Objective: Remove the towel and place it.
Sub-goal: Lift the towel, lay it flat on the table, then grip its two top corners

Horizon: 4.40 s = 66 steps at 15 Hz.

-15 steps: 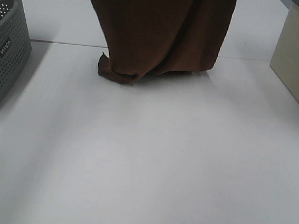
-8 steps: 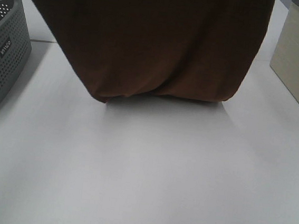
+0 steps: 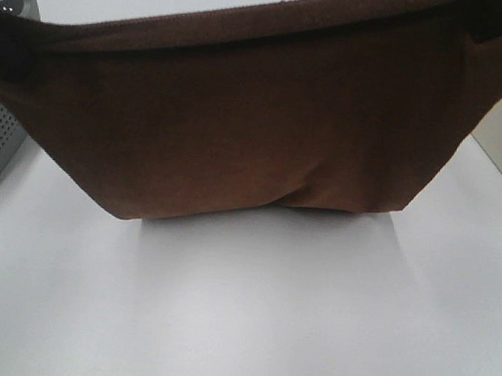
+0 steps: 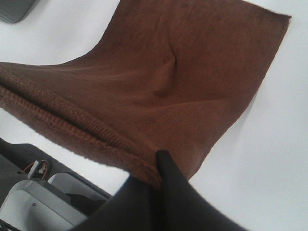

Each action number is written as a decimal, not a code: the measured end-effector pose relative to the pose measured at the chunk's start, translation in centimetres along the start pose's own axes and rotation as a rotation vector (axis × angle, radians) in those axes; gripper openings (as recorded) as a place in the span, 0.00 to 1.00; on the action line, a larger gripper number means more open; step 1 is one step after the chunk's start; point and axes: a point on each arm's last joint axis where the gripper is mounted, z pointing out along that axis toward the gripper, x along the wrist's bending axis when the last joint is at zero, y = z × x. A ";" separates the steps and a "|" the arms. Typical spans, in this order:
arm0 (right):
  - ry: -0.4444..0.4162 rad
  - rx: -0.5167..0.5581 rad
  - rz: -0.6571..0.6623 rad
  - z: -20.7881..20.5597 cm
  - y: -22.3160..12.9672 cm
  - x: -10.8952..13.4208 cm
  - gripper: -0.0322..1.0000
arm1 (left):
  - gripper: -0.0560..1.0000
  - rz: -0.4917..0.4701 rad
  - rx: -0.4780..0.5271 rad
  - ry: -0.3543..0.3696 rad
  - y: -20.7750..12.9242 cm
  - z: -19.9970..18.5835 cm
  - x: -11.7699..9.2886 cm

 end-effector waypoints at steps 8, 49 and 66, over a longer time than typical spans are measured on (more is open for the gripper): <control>0.092 0.241 0.142 5.2 -6.5 -0.5 0.04 | 0.05 -0.093 0.232 -0.132 -6.8 5.3 -0.3; 0.288 0.742 0.281 20.2 -16.5 -3.3 0.83 | 0.86 -0.301 0.756 -0.199 -10.7 19.8 -7.3; -0.194 0.113 0.231 10.2 1.2 -11.2 0.85 | 0.87 -0.235 0.178 0.236 3.7 13.6 5.6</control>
